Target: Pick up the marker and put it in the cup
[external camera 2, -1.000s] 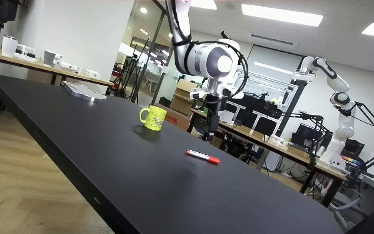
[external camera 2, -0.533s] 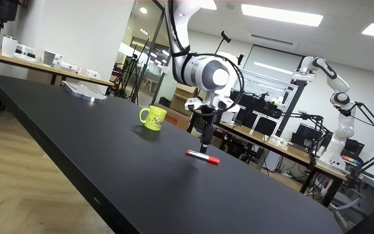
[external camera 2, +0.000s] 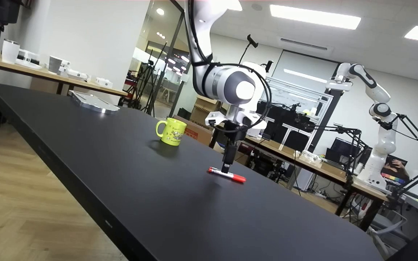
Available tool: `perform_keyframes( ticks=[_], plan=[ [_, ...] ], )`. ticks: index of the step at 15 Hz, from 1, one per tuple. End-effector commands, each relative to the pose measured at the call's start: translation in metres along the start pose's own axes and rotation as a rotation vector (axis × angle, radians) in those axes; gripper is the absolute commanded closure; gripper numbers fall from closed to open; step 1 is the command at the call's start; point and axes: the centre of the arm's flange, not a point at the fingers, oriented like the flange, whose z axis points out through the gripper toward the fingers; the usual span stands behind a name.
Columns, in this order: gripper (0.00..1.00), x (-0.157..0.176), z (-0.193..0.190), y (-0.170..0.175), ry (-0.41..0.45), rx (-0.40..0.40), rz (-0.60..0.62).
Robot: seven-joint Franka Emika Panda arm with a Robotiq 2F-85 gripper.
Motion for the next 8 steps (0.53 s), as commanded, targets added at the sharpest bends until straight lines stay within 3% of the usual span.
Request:
perform_keyframes(
  ticks=[1,5,6,8],
  plan=[
    [0.0,0.008,0.011,-0.005,-0.014,0.002,0.017],
    [0.0,0.01,0.026,-0.002,-0.016,-0.017,0.024],
    [0.25,0.01,0.027,-0.002,-0.009,-0.022,0.025],
    [0.31,0.009,0.028,-0.003,-0.011,-0.026,0.023]
  ],
)
